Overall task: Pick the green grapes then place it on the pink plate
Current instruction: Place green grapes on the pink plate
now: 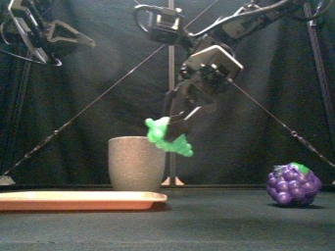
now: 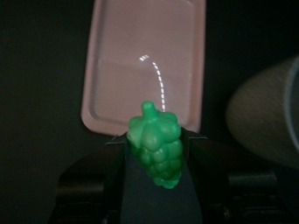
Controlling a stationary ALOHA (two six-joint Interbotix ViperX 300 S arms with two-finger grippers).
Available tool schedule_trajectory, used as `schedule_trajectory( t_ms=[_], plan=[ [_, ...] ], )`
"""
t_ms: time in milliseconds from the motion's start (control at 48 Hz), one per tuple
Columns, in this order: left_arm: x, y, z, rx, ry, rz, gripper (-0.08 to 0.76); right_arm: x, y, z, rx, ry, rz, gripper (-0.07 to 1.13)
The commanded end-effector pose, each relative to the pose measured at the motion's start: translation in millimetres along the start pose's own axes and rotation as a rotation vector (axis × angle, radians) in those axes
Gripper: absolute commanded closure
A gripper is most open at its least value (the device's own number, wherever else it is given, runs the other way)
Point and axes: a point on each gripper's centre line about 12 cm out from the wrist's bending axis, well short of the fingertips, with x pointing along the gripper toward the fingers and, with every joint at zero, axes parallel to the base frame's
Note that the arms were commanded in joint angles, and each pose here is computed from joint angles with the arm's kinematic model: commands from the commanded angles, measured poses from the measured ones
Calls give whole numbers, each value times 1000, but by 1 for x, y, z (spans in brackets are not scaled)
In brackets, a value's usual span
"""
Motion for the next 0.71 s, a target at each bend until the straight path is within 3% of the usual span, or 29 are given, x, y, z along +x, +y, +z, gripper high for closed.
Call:
schedule_trajectory(
  t_ms=[21, 354, 583, 708],
  plan=[
    [1, 3, 4, 0, -16, 14, 534, 10, -2, 29, -2, -58, -5, 337],
    [-1, 8, -5, 4, 8, 41, 534, 62, -9, 67, -28, -111, -27, 337],
    [-1, 9, -11, -1, 28, 45, 534, 73, -10, 76, -4, -110, -26, 331],
    [-2, 9, -13, -1, 37, 45, 534, 74, -10, 76, 10, -92, -22, 272]
  ],
)
